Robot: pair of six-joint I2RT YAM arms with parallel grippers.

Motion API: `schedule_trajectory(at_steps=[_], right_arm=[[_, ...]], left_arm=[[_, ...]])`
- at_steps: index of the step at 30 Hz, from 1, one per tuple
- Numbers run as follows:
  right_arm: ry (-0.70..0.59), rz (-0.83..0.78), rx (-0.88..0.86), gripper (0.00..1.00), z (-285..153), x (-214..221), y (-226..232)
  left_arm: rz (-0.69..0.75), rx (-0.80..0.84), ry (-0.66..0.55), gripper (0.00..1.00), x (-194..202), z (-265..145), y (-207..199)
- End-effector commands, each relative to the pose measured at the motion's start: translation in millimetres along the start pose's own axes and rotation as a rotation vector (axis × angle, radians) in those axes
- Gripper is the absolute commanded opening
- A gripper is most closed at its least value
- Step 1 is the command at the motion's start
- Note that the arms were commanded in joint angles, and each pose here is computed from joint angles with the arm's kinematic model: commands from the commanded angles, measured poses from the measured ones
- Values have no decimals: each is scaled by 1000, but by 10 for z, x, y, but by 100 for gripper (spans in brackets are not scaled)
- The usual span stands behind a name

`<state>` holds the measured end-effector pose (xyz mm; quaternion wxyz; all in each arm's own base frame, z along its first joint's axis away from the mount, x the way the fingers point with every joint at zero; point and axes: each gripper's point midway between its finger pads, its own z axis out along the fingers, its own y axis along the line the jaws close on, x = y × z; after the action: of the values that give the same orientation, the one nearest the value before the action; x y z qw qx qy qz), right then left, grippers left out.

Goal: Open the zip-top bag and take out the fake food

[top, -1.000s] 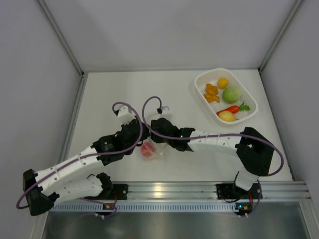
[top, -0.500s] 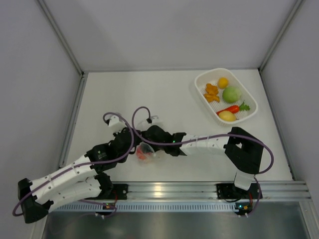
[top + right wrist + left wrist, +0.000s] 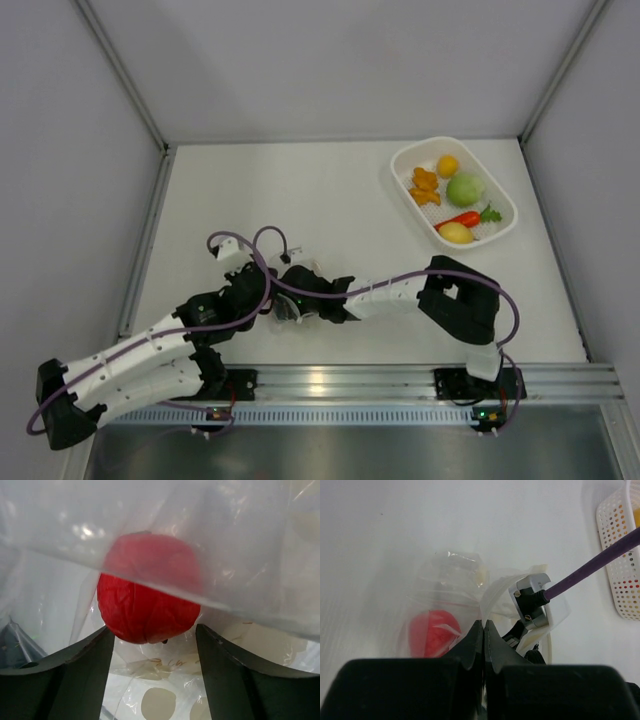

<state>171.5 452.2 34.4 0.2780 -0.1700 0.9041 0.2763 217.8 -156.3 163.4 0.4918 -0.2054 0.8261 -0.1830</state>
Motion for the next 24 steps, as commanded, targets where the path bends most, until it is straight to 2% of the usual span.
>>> schedule_trajectory(at_steps=[1,4,8,19,24], right_arm=[[-79,-62,-33,73,98,-123,185],[-141,-48,-74,76,-29,-232,220],[-268,-36,-88,74,-223,-528,266],[-407,-155,-23,74,-327,-969,289],[-462,-232,-54,75,-354,-1138,377]], left_arm=[[-54,54,-7,0,-45,-14,-165],[-36,66,2,0,-45,-29,-188],[-31,86,13,0,-44,-60,-211],[-102,114,58,0,48,-97,-230],[-129,136,105,0,120,-126,-291]])
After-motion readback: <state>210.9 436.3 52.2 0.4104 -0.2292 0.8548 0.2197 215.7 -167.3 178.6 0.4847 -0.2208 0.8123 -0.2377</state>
